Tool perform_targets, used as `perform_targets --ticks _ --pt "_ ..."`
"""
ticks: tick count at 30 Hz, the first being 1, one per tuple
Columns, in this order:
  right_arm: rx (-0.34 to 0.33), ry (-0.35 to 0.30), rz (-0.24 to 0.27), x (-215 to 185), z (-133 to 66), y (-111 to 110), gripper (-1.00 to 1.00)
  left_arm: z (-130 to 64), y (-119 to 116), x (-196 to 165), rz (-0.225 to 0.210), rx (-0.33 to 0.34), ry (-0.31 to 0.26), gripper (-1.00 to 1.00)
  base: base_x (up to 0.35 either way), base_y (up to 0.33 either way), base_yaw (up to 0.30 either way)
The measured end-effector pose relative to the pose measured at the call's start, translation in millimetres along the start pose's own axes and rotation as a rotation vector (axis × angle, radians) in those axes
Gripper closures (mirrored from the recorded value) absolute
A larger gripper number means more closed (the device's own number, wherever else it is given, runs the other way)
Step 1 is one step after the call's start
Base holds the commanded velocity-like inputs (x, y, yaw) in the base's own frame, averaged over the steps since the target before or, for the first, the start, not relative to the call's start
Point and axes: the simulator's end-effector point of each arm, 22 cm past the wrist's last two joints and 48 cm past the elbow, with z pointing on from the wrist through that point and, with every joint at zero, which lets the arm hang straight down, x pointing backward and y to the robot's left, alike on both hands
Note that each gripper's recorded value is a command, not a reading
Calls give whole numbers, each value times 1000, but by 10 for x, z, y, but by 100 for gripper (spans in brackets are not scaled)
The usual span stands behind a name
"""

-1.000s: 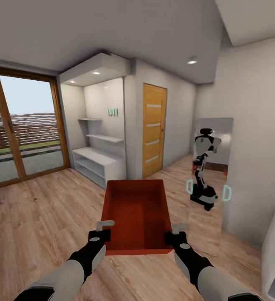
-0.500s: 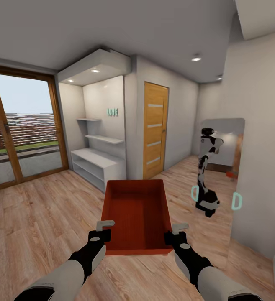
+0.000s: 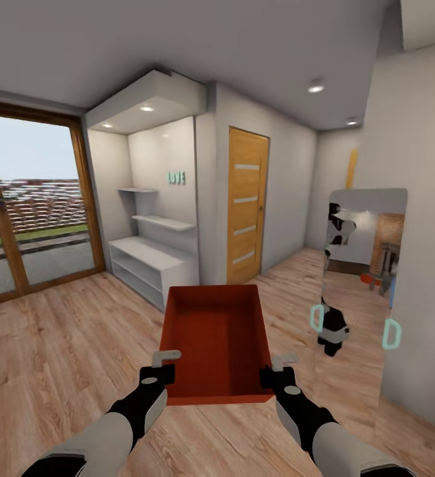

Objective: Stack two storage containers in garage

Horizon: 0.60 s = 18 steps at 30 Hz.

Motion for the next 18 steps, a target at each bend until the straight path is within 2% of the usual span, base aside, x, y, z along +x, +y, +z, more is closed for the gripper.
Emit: perform_targets --ticks 6,18 --pt "0 2 0 5 0 0 100 0 0 6 0 0 2 100 323 0 -51" --pt "0 3 -1 6 0 0 100 0 0 9 0 1 3 100 323 0 -236"
